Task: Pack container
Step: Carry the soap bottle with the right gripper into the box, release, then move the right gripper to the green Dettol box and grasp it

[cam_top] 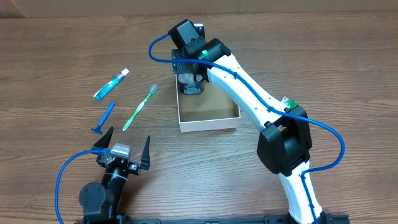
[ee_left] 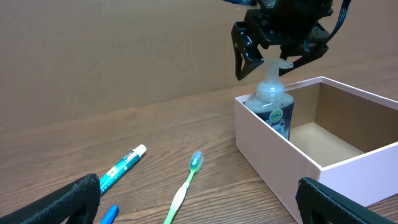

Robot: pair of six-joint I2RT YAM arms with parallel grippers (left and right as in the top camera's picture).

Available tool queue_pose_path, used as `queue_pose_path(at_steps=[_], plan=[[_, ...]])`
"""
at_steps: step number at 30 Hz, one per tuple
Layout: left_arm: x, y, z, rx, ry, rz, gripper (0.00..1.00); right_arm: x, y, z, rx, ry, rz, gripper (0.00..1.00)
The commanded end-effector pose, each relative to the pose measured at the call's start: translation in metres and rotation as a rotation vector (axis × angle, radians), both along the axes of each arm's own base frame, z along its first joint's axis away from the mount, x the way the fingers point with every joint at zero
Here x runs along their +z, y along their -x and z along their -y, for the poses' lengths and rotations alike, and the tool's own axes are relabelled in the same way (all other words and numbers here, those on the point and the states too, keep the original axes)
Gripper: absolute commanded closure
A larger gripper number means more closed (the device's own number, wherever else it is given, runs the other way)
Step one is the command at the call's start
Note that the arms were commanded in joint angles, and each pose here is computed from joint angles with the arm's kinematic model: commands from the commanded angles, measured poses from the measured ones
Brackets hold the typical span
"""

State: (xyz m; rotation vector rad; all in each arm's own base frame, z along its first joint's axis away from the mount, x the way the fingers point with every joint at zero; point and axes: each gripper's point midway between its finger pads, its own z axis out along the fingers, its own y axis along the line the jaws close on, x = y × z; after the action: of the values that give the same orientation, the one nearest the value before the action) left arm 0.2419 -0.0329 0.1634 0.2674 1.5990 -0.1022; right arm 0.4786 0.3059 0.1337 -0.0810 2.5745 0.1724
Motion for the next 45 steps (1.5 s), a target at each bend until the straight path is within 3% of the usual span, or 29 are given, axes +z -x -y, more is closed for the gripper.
queue_pose_path(at_steps=[1,3,7,12,16,19,22,37,45], plan=[[0.000,0.000,-0.001,-0.001,-0.011,0.007,0.00,0.024,-0.007,0.002,0.015,-0.001,0.053,0.02],[0.000,0.000,-0.001,-0.001,-0.011,0.007,0.00,0.043,-0.005,0.003,0.030,-0.003,0.065,0.00],[0.000,0.000,-0.001,-0.001,-0.011,0.007,0.00,0.122,0.007,0.022,0.033,-0.023,0.119,0.00],[0.000,0.000,-0.001,-0.001,-0.011,0.007,0.00,0.196,0.026,0.127,-0.125,-0.018,0.126,0.00],[0.000,0.000,-0.001,-0.001,-0.011,0.007,0.00,0.173,0.039,0.237,-0.320,0.000,-0.070,0.00],[0.000,0.000,-0.001,-0.001,-0.011,0.007,0.00,0.173,0.038,0.244,-0.264,-0.211,-0.138,0.00],[0.000,0.000,-0.001,-0.001,-0.011,0.007,0.00,0.175,0.036,0.259,-0.286,-0.283,-0.148,0.00],[0.000,0.000,-0.001,-0.001,-0.011,0.007,0.00,0.177,0.037,0.258,-0.272,-0.306,-0.152,0.00],[0.000,0.000,-0.001,-0.001,-0.011,0.007,0.00,0.146,0.038,0.296,-0.408,-0.128,-0.198,0.00]])
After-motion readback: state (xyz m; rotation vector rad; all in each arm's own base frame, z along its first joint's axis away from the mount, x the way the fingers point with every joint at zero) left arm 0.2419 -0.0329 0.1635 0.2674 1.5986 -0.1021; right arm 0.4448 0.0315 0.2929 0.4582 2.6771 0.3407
